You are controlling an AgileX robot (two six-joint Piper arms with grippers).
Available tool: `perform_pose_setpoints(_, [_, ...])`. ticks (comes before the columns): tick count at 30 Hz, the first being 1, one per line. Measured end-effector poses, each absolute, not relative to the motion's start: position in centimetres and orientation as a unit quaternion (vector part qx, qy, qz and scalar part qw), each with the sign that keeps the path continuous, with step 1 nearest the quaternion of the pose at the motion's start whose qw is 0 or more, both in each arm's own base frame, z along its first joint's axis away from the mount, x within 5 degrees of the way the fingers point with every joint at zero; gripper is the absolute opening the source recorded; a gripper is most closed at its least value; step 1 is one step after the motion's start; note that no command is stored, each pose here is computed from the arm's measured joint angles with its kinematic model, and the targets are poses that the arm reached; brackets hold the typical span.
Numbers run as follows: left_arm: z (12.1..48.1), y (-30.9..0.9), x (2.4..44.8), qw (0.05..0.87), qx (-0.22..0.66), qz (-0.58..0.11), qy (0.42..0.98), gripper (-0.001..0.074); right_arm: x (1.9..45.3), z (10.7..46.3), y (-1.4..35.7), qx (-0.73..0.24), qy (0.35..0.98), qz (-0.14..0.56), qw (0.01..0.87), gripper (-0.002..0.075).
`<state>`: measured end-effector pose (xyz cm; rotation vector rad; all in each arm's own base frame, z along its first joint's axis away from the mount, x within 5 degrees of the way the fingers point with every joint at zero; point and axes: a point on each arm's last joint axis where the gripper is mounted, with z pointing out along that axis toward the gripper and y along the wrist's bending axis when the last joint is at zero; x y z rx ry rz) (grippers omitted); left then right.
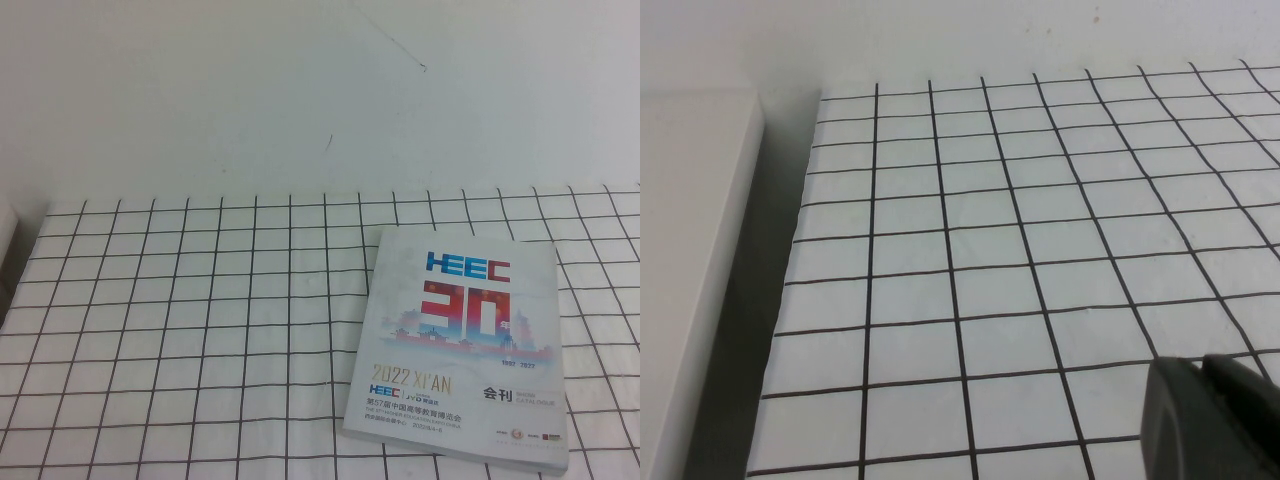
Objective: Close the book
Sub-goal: 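Close the open booklet and leave it lying on the table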
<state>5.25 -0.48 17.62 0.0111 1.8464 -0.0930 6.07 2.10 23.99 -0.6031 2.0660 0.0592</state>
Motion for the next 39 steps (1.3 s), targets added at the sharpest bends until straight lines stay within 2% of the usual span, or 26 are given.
perform_pose_setpoints(12, [17.6,-0.5,5.2,0.602,0.004,-0.04,0.798,-0.0002,5.8,23.6,2.0,-0.243,0.838,0.025,0.487,-0.0003])
perform_pose_setpoints(20, [17.6,-0.5,5.2,0.602,0.004,-0.04,0.798,-0.0002,5.4,21.1,0.8,-0.15,0.783,-0.023,0.603,-0.0003])
perform_pose_setpoints(24, [17.6,-0.5,5.2,0.602,0.004,-0.04,0.798,-0.0002,5.5,18.7,0.3,-0.103,0.758,-0.055,0.641,-0.0003])
perform_pose_setpoints(31, [17.6,-0.5,5.2,0.601,0.003,-0.042,0.798,-0.0002,5.2,17.0,0.1,-0.074,0.807,-0.041,0.585,-0.0003])
perform_pose_setpoints(39, [17.6,-0.5,5.2,0.601,0.002,-0.042,0.798,-0.0002,5.1,17.0,0.0,-0.037,0.815,-0.018,0.578,-0.0003])
